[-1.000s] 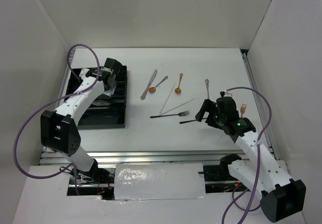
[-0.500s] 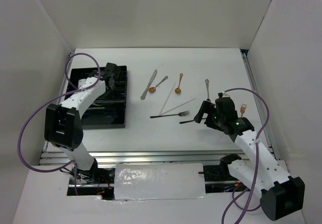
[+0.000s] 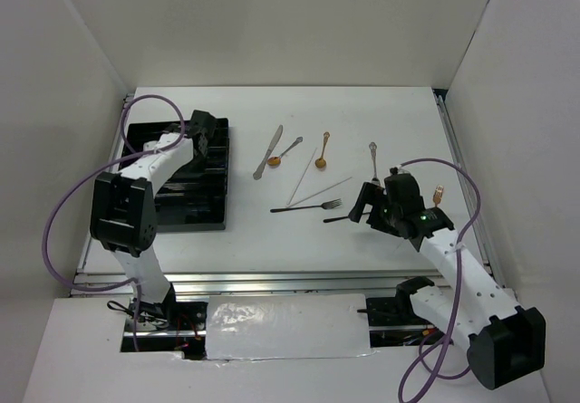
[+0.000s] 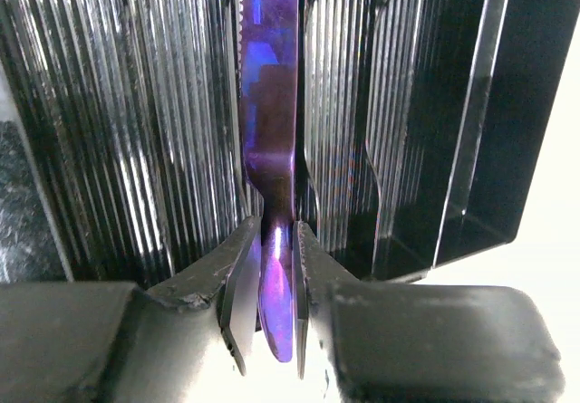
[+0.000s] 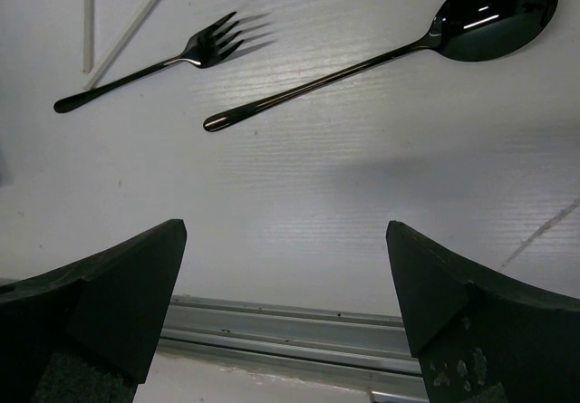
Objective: Sort the eating utensils into containers
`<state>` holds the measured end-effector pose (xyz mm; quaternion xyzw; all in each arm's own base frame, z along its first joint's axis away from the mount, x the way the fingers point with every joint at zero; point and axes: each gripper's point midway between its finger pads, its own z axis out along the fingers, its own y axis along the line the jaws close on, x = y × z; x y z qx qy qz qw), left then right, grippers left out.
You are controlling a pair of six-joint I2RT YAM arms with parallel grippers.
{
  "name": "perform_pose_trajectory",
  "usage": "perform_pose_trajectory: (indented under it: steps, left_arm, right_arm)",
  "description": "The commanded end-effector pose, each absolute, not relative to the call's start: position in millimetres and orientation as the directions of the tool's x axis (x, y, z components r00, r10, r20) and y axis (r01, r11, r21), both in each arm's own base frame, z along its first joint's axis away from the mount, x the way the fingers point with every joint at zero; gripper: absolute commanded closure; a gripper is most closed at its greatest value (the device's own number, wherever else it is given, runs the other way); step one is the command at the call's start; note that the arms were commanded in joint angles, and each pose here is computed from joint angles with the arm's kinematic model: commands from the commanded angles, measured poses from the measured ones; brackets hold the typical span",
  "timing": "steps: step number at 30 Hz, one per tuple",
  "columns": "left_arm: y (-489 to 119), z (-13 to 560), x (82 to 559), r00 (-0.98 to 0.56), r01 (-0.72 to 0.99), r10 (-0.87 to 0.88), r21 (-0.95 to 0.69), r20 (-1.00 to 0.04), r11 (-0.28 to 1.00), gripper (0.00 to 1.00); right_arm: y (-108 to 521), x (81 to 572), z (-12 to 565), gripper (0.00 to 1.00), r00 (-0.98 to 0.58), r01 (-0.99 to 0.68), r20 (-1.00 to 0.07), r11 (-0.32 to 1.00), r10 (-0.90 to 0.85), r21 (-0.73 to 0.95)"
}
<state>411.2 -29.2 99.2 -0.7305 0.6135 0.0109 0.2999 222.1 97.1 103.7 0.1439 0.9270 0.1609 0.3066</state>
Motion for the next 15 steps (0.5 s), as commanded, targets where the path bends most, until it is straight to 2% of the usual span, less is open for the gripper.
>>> perform_pose_trajectory:
  steps: [1,8,15]
  left_arm:
    - [-23.0,111.8,431.8,0.302,-0.869,-0.88,-0.485,-0.367,-0.096,1.0]
    - [-16.8,105.4,446.6,0.251,-0.889,-0.878,-0.455,-0.408,-0.043,1.0]
    - [-19.4,88.2,437.7,0.229,-0.905,-0.891,-0.423,-0.393,-0.047,1.0]
  right_arm:
    - [100.9,231.9,114.3,0.0,-0.756,0.132,-0.555,0.911,0.348,0.39]
    - [100.1,233.8,109.2,0.0,-0.766,0.139,-0.547,0.917,0.339,0.374]
    - [98.8,233.9,106.0,0.0,-0.769,0.147,-0.541,0.918,0.34,0.368]
